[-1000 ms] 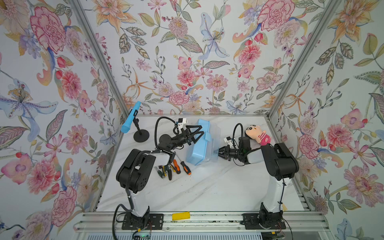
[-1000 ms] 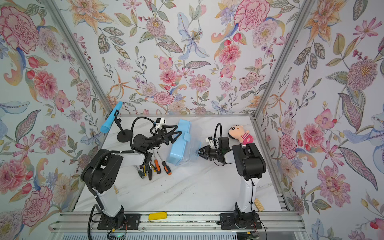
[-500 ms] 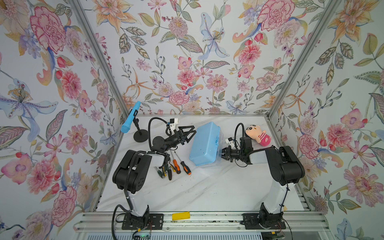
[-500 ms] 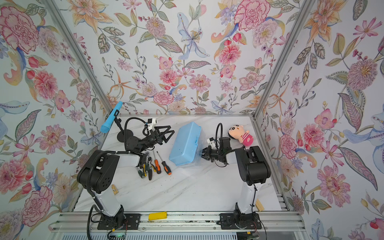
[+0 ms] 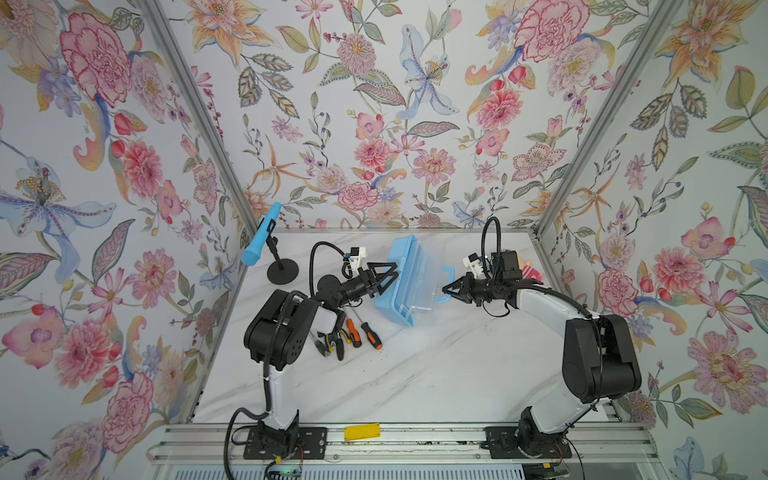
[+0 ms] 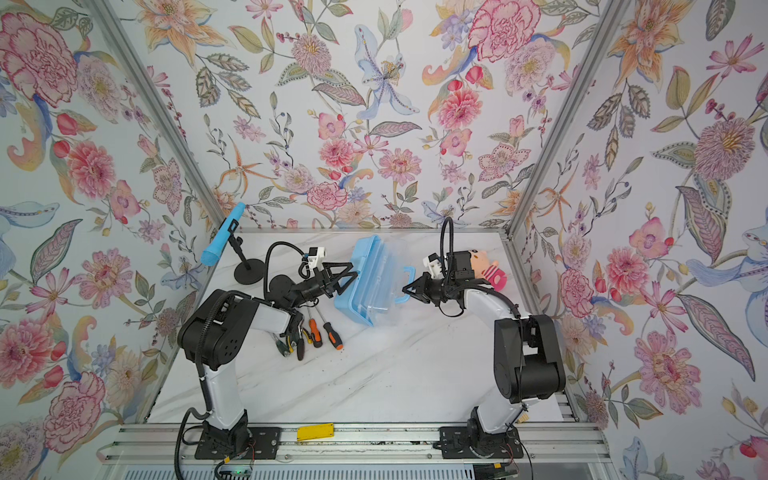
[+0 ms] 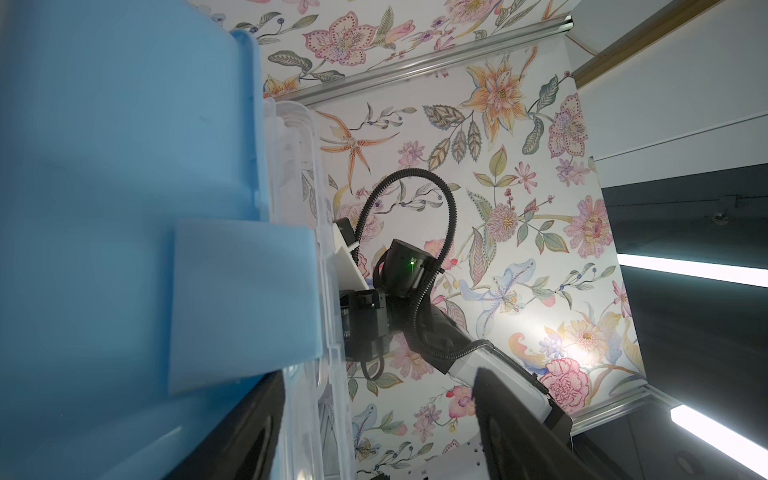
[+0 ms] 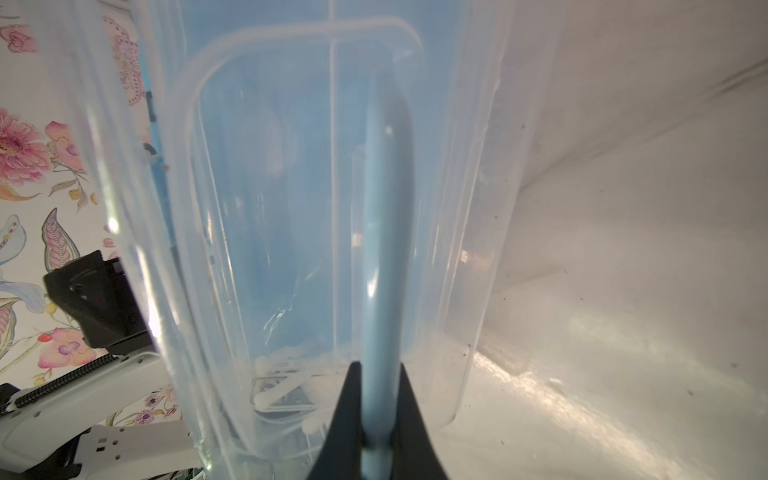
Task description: Pack the tool kit
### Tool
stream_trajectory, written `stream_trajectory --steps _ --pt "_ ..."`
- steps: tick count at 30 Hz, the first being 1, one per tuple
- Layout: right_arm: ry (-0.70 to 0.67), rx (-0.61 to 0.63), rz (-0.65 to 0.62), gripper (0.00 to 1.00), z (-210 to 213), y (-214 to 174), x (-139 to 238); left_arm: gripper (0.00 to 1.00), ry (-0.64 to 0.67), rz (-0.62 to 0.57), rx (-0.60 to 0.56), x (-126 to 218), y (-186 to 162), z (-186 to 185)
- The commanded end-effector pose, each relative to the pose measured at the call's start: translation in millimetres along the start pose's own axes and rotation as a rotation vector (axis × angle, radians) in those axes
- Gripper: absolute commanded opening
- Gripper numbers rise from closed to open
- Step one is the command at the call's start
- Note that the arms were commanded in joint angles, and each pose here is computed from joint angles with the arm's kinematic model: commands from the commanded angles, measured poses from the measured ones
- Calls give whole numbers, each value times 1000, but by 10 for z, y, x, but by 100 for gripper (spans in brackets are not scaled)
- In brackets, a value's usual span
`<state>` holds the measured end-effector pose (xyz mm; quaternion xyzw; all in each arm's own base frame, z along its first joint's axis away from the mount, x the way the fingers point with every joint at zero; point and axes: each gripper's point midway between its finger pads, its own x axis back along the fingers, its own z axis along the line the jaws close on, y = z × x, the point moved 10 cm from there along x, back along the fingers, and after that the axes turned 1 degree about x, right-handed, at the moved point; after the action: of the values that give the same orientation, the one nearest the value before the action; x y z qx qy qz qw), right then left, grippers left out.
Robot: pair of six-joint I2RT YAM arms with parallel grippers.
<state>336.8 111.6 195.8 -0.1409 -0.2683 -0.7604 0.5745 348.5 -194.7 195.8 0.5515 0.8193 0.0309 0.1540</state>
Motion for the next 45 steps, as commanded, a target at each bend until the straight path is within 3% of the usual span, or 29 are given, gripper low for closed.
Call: stream_trajectory --steps 1,9,17,26,36,45 --pt "-4 91 -1 0 272 0 178 75 -65 28 -81 -51 -31 -89" --pt "31 159 -8 0 603 -5 412 75 -30 42 -69 -35 -149 -36" --pt "60 152 43 0 630 -52 424 76 -2 29 -64 100 -280 -71" --pt "114 132 85 0 634 -155 426 77 105 69 -145 0 -313 -172" --pt "173 124 106 0 550 -260 439 81 387 105 -280 -3 -278 -176" --pt "176 126 106 0 509 -268 386 82 368 152 -297 -181 -279 -176"
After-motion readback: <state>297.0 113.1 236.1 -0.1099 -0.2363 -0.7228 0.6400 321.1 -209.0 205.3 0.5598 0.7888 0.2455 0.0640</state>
